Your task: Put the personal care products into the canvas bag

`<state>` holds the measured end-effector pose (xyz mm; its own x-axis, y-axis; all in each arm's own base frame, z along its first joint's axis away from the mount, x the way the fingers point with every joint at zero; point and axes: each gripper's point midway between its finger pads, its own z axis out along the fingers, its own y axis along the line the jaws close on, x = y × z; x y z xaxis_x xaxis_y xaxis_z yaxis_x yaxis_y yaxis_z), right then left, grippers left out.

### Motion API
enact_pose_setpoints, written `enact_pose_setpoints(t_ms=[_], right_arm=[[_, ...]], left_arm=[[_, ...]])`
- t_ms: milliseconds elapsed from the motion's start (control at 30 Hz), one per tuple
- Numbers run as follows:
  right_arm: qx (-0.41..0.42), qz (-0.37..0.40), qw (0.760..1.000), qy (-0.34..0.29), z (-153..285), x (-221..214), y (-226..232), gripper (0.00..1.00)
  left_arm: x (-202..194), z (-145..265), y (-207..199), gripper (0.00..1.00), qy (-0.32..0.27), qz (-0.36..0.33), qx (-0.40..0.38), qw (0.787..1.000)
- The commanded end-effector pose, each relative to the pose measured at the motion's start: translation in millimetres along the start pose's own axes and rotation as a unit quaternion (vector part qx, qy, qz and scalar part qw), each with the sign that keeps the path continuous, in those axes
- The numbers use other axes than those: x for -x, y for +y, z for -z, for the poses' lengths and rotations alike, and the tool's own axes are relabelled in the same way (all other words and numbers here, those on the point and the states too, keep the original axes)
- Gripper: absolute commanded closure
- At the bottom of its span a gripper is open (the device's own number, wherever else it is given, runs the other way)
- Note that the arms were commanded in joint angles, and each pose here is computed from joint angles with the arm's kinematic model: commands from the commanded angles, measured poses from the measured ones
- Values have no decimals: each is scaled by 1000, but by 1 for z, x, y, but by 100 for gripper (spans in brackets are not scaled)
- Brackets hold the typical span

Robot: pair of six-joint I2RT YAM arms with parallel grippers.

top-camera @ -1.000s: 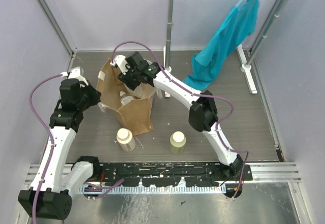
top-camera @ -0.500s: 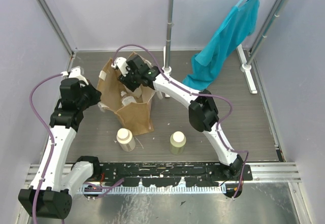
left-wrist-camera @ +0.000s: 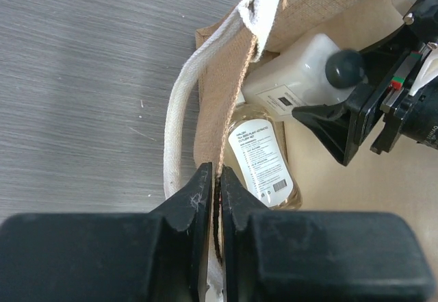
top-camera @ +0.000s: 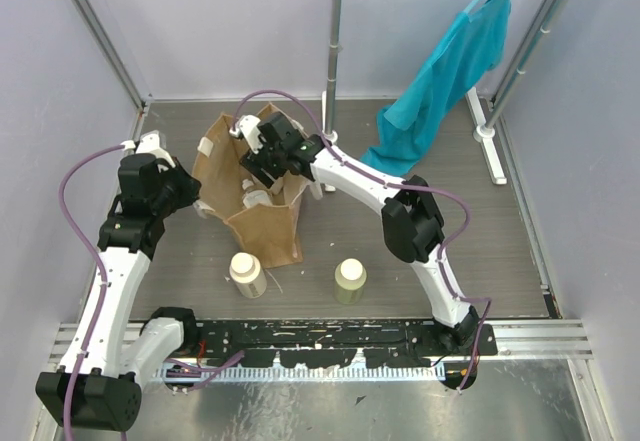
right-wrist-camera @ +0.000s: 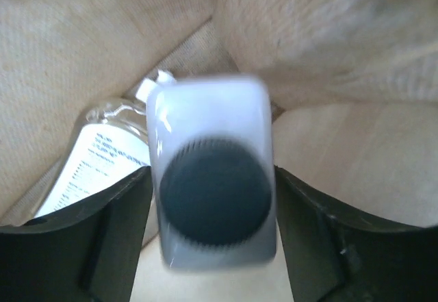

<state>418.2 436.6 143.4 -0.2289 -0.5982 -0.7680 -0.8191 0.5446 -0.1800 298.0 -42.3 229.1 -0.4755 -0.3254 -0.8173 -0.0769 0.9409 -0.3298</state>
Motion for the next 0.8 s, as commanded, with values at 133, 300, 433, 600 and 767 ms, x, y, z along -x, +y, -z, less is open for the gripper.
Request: enact_pose_setpoints(t_ms=[133,300,433,600,767], right_arm=[[-38,-17,999,-26,57,37,-26,11],[-44,-26,996,-67,82,71,-31,9],[-51,-40,992,-108,119,100,-36,8],[-74,-67,987,-126,172,112,-43,7],[-123,-112,983,-81,221,79,-51,7]], left_arm=[[6,-1,-6,82,-6,-3,-14,1000],[8,-2,-8,81,-7,-2,-17,1000],[7,-2,-8,81,-6,-2,-18,1000],[7,-3,-7,81,-7,-3,-17,1000],[6,-4,-5,81,-7,-2,-13,1000]])
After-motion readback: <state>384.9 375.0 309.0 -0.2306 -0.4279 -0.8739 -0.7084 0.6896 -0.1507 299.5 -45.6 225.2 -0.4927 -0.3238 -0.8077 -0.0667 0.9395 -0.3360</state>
